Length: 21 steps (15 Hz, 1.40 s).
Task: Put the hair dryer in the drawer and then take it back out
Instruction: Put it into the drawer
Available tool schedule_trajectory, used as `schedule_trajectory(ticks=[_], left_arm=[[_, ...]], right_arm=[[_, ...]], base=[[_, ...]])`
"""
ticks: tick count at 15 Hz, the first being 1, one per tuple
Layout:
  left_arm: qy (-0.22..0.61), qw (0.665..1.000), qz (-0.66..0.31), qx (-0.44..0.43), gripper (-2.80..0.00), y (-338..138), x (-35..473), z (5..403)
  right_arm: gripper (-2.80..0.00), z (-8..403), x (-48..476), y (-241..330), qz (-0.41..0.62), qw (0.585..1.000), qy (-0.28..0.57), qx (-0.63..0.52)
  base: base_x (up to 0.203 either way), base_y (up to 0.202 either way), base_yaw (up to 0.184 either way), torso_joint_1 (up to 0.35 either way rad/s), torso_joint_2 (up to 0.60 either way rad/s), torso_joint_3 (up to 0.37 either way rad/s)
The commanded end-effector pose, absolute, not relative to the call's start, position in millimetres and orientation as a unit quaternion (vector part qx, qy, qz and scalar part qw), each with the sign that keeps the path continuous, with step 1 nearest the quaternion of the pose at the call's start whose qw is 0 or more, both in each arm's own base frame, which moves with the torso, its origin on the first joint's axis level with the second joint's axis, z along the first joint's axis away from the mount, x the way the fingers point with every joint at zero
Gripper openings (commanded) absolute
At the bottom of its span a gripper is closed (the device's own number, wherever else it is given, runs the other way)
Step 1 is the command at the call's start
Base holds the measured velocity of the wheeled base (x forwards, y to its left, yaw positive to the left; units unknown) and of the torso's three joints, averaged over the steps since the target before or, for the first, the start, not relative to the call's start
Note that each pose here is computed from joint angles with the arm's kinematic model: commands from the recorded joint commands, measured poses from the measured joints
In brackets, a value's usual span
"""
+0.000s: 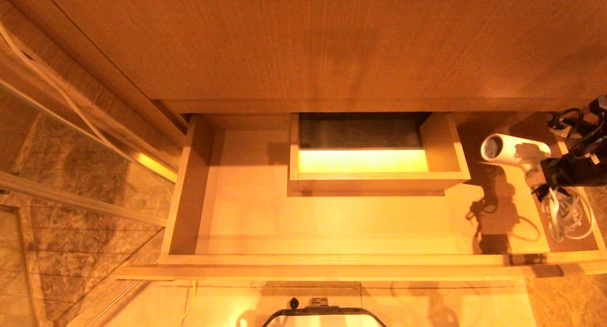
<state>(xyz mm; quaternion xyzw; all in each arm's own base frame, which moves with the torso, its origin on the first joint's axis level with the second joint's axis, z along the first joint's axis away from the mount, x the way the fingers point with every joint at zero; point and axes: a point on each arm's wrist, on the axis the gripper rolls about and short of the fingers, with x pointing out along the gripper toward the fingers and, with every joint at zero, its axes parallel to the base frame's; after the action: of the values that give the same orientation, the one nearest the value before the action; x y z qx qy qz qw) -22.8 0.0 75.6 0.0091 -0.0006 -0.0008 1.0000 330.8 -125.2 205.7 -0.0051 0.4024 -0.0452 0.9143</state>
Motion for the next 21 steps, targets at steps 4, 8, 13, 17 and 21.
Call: schedule_trajectory(ticks=[4, 8, 13, 17, 21], left_arm=[[0.0, 1.0, -0.001, 0.009, -2.8, 0, -23, 75], [0.0, 1.0, -0.001, 0.009, -2.8, 0, -23, 75], [0.0, 1.0, -0.001, 0.009, -2.8, 0, -23, 75], [0.0, 1.0, -0.001, 0.009, -2.8, 0, -23, 75], [0.0, 1.0, -0.001, 0.009, -2.8, 0, -23, 75]], right_arm=[[-2.8, 177, 355, -131, -0.041, 0.915, 0.402, -0.008], [-2.8, 148, 376, -134, -0.051, 0.91, 0.411, -0.016], [-2.8, 118, 404, -137, -0.08, 0.909, 0.406, -0.038], [-2.8, 104, 417, -141, -0.079, 0.91, 0.405, -0.039], [-2.8, 105, 418, -137, -0.076, 0.911, 0.404, -0.041]], base=[[0.0, 0.0, 0.0, 0.0, 0.0, 0.0], [0.0, 0.0, 0.0, 0.0, 0.0, 0.0], [0.0, 0.0, 0.0, 0.0, 0.0, 0.0], [0.0, 0.0, 0.0, 0.0, 0.0, 0.0], [0.0, 0.0, 0.0, 0.0, 0.0, 0.0]])
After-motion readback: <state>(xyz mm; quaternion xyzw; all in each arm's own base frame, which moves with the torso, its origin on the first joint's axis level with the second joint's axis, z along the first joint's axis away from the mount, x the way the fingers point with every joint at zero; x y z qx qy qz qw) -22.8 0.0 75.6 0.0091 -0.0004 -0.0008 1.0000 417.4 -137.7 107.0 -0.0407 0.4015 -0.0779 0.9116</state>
